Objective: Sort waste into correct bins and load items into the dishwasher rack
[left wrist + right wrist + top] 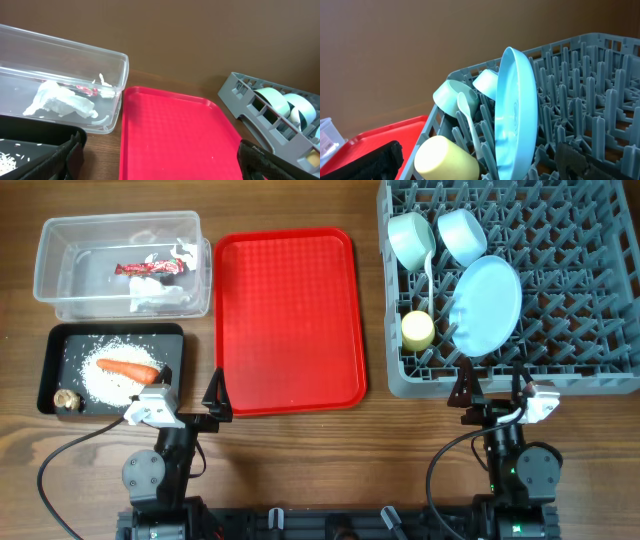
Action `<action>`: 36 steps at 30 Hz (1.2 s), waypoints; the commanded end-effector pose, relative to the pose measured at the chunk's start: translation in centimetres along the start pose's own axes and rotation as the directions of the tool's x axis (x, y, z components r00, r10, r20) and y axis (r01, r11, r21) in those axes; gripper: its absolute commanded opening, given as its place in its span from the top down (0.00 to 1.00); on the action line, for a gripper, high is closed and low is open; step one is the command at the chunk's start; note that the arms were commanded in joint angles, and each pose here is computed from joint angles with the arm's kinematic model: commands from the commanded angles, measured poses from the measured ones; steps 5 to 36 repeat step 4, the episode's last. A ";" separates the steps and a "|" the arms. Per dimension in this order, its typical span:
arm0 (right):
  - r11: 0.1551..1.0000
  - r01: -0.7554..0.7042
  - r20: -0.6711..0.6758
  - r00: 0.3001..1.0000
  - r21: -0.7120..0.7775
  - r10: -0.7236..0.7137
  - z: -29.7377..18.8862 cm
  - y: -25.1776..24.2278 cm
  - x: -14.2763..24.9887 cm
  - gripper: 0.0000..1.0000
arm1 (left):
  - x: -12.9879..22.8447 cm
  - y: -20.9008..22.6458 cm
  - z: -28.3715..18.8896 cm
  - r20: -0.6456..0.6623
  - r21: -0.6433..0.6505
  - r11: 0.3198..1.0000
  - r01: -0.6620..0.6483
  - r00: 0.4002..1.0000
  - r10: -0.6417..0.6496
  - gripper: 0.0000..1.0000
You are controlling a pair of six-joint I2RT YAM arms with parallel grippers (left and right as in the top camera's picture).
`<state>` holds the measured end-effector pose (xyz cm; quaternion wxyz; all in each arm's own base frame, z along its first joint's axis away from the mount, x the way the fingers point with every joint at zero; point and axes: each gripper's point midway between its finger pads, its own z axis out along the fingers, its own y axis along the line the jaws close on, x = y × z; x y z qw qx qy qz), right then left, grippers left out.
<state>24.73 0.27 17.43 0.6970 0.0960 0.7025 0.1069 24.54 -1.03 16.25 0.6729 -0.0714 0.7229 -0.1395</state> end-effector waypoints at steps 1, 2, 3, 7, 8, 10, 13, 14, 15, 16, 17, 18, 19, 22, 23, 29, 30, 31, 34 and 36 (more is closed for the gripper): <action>1.000 -0.007 0.010 1.000 -0.008 0.007 0.0 0.1 -0.2 0.00 | 0.2 -0.3 0.0 -0.003 0.019 1.000 -0.005 1.000 0.005 0.00; 1.000 -0.007 0.010 1.000 -0.008 0.007 0.0 0.1 -0.2 0.00 | 0.2 -0.3 0.0 -0.003 0.019 1.000 -0.005 1.000 0.005 0.00; 1.000 -0.007 0.010 1.000 -0.007 0.007 0.0 0.1 -0.2 0.00 | 0.2 -0.3 0.0 -0.003 0.019 1.000 -0.006 1.000 0.006 0.00; 1.000 -0.007 0.010 1.000 -0.007 0.007 0.0 0.1 -0.2 0.00 | 0.2 -0.3 0.0 -0.003 0.019 1.000 -0.006 1.000 0.006 0.00; 1.000 -0.007 0.010 1.000 -0.007 0.007 0.0 0.1 -0.2 0.00 | 0.2 -0.3 0.0 -0.003 0.019 1.000 -0.006 1.000 0.006 0.00; 1.000 -0.007 0.010 1.000 -0.007 0.007 0.0 0.1 -0.2 0.00 | 0.2 -0.3 0.0 -0.003 0.019 1.000 -0.006 1.000 0.006 0.00; 1.000 -0.007 0.010 1.000 -0.007 0.007 0.0 0.1 -0.2 0.00 | 0.2 -0.3 0.0 -0.003 0.019 1.000 -0.006 1.000 0.006 0.00; 1.000 -0.007 0.010 1.000 -0.007 0.007 0.0 0.1 -0.2 0.00 | 0.2 -0.3 0.0 -0.003 0.019 1.000 -0.006 1.000 0.006 0.00; 1.000 -0.007 0.010 1.000 -0.007 0.007 0.0 0.1 -0.2 0.00 | 0.2 -0.3 0.0 -0.003 0.019 1.000 -0.006 1.000 0.006 0.00; 1.000 -0.007 0.010 1.000 -0.007 0.007 0.0 0.1 -0.2 0.00 | 0.2 -0.3 0.0 -0.003 0.019 1.000 -0.006 1.000 0.006 0.00; 1.000 -0.007 0.010 1.000 -0.007 0.007 0.0 0.1 -0.2 0.00 | 0.2 -0.3 0.0 -0.003 0.019 1.000 -0.006 1.000 0.006 0.00; 1.000 -0.007 0.010 1.000 -0.007 0.007 0.0 0.1 -0.2 0.00 | 0.2 -0.3 0.0 -0.003 0.019 1.000 -0.006 1.000 0.006 0.00; 1.000 -0.007 0.010 1.000 -0.007 0.007 0.0 0.1 -0.2 0.00 | 0.2 -0.3 0.0 -0.003 0.019 1.000 -0.006 1.000 0.006 0.00; 1.000 -0.007 0.010 1.000 -0.007 0.007 0.0 0.1 -0.2 0.00 | 0.2 -0.3 0.0 -0.003 0.019 1.000 -0.006 1.000 0.006 0.00; 1.000 -0.007 0.010 1.000 -0.007 0.007 0.0 0.1 -0.2 0.00 | 0.2 -0.3 0.0 -0.003 0.019 1.000 -0.006 1.000 0.006 0.00; 1.000 -0.007 0.010 1.000 -0.007 0.007 0.0 0.1 -0.2 0.00 | 0.2 -0.3 0.0 -0.003 0.019 1.000 -0.006 1.000 0.006 0.00; 1.000 -0.007 0.010 1.000 -0.007 0.007 0.0 0.1 -0.2 0.00 | 0.2 -0.3 0.0 -0.003 0.019 1.000 -0.006 1.000 0.006 0.00; 1.000 -0.007 0.010 1.000 -0.007 0.007 0.0 0.1 -0.2 0.00 | 0.2 -0.3 0.0 -0.003 0.019 1.000 -0.006 1.000 0.006 0.00; 1.000 -0.007 0.010 1.000 -0.007 0.007 0.0 0.1 -0.2 0.00 | 0.2 -0.3 0.0 -0.003 0.019 1.000 -0.006 1.000 0.006 0.00; 1.000 -0.007 0.010 1.000 -0.007 0.007 0.0 0.1 -0.2 0.00 | 0.2 -0.3 0.0 -0.003 0.019 1.000 -0.006 1.000 0.006 0.00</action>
